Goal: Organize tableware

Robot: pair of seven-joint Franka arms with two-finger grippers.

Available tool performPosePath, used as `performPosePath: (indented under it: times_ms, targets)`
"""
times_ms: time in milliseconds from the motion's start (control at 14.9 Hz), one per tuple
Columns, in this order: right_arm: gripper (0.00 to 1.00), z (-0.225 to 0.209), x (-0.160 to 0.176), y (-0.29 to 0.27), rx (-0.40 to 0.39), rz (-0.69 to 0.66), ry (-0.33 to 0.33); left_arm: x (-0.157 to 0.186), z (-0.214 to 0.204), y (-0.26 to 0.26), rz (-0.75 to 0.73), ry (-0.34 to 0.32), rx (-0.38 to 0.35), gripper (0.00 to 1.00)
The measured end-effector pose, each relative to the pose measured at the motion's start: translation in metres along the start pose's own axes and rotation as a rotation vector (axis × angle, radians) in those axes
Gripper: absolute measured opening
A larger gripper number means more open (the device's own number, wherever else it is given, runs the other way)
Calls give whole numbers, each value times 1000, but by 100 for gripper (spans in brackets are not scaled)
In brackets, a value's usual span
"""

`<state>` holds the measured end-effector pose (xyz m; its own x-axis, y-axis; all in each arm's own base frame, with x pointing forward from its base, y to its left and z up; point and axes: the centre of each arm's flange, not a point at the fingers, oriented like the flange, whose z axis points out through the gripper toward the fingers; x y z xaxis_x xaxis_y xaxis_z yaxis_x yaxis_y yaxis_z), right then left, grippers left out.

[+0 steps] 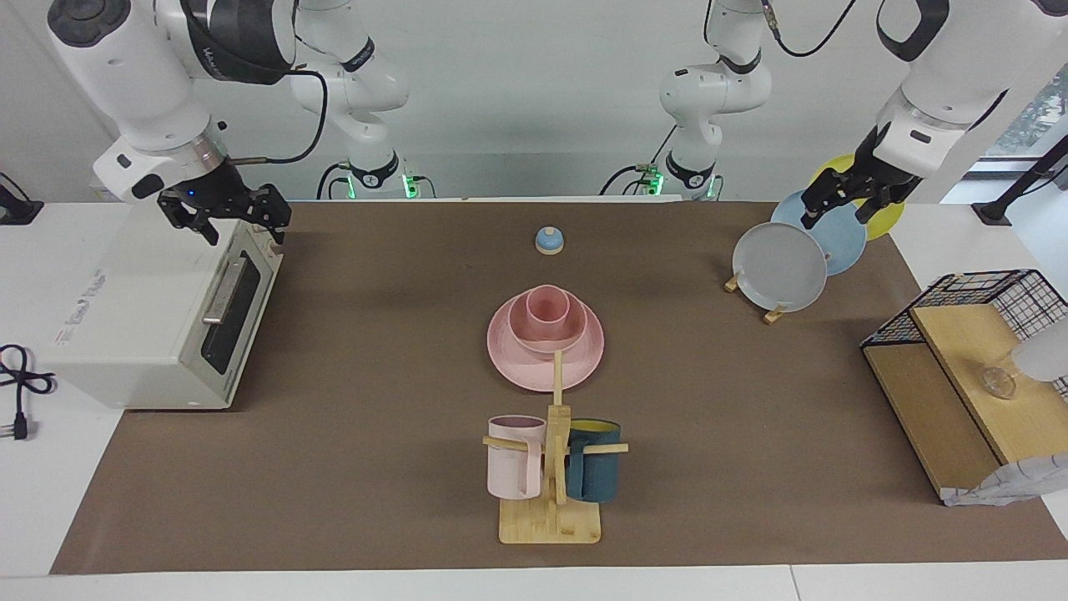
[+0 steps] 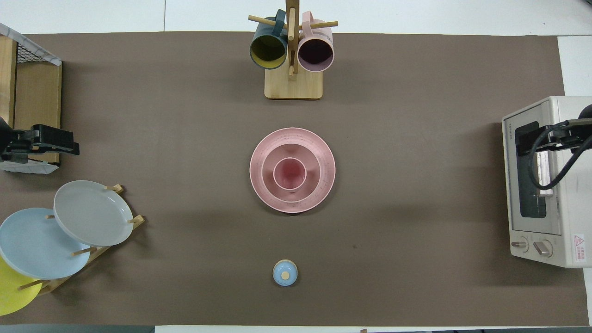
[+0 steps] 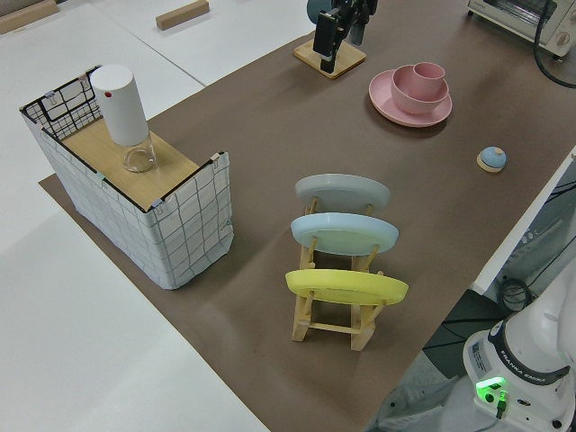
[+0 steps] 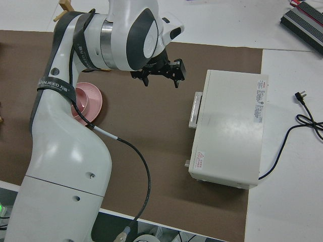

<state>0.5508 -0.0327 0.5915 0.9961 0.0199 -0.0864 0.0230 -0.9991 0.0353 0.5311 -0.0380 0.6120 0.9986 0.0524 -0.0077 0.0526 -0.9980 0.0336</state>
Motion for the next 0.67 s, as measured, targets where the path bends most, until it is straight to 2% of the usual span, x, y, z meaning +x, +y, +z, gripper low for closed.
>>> performPosePath:
  times_ms: [268, 470, 671]
  targets:
    - [100, 0, 0, 2, 0, 3, 0, -7, -11, 1, 28, -30, 77, 100]
    - [100, 0, 0, 2, 0, 3, 0, -5, -30, 6, 36, -31, 77, 100]
    - [100, 0, 0, 2, 0, 3, 0, 2, -24, 8, 39, -33, 64, 100]
